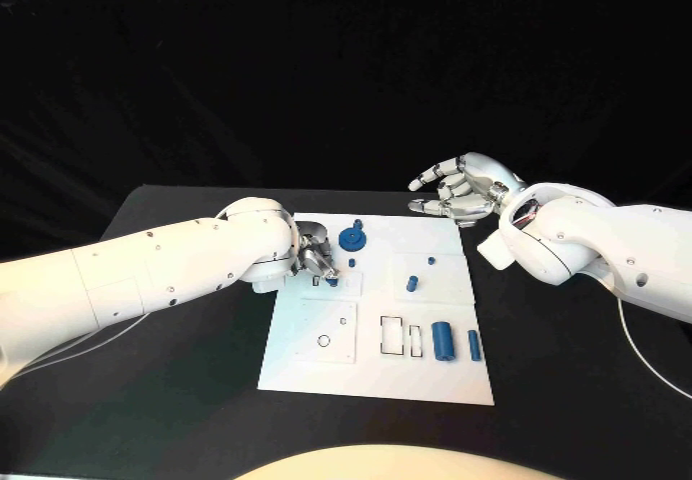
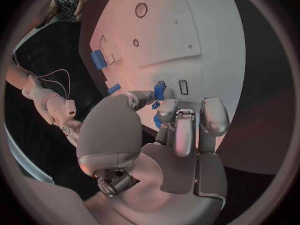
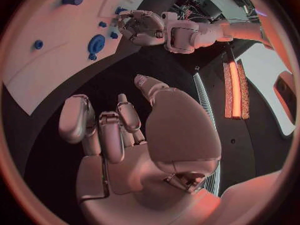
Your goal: Assemble the parts on the task board
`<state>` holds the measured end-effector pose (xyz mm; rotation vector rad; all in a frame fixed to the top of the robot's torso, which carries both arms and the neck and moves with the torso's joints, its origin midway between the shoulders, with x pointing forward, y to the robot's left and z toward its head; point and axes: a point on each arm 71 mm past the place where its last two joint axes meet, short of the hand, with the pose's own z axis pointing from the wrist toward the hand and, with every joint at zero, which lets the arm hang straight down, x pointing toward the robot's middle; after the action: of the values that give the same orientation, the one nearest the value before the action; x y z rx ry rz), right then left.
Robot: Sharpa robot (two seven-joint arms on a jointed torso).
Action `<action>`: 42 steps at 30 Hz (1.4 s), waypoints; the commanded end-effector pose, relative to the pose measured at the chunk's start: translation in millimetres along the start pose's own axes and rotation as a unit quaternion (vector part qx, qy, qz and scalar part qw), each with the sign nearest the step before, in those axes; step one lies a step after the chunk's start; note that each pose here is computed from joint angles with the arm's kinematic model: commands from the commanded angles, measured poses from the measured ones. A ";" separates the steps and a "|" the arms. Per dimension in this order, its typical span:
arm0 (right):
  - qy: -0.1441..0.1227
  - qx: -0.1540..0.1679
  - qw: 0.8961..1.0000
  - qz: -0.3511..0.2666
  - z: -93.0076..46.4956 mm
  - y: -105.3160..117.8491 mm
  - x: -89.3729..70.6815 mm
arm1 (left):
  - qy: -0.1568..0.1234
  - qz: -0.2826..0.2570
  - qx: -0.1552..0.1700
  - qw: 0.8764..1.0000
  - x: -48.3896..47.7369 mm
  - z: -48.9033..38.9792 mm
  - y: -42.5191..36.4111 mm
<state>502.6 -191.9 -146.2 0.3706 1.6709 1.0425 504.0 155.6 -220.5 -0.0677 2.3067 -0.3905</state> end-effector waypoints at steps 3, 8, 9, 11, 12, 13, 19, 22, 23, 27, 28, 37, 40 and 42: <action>0.006 -0.007 1.000 -0.004 0.0 0.7 1.7 | 0.008 0.009 0.002 1.000 1.9 0.2 -1.2; 0.006 -0.007 1.000 -0.004 0.1 0.3 2.1 | 0.015 0.011 0.005 1.000 3.7 -0.3 -1.6; 0.007 -0.007 1.000 -0.004 0.1 0.2 2.2 | 0.017 0.012 0.005 1.000 3.9 -0.4 -1.7; 0.007 -0.006 1.000 -0.004 0.2 0.1 2.4 | 0.020 0.013 0.006 1.000 4.5 -0.5 -1.7; 0.007 -0.006 1.000 -0.004 0.2 0.0 2.5 | 0.020 0.013 0.006 1.000 4.6 -0.5 -1.6; 0.008 -0.006 1.000 -0.004 0.3 0.0 2.6 | 0.021 0.014 0.006 1.000 4.8 -0.6 -1.6; 0.008 -0.006 1.000 -0.004 0.4 -0.1 2.9 | 0.023 0.015 0.006 1.000 5.0 -0.6 -1.2; 0.008 -0.006 1.000 -0.003 0.4 -0.2 3.0 | 0.023 0.014 0.006 1.000 4.9 -0.5 -1.1; 0.008 -0.006 1.000 -0.003 0.5 -0.2 3.1 | 0.023 0.014 0.006 1.000 4.9 -0.5 -1.0; 0.009 -0.006 1.000 -0.003 0.5 -0.4 3.4 | 0.023 0.014 0.006 1.000 4.7 -0.3 -0.8; 0.009 -0.006 1.000 -0.003 0.5 -0.5 3.4 | 0.023 0.014 0.006 1.000 4.7 -0.3 -0.8; 0.008 -0.004 1.000 -0.003 0.2 -1.3 2.9 | 0.029 0.017 0.003 0.999 5.5 1.0 -1.9; 0.008 -0.004 1.000 -0.003 0.2 -1.3 2.9 | 0.030 0.017 0.002 0.999 5.5 2.1 -2.2; 0.008 -0.004 1.000 -0.003 0.2 -1.3 2.9 | 0.031 0.016 0.001 0.999 5.5 3.1 -2.5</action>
<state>502.8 -192.0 -148.9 0.3727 1.6751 1.0399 504.7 154.5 -222.3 -0.0406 2.3352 -0.3807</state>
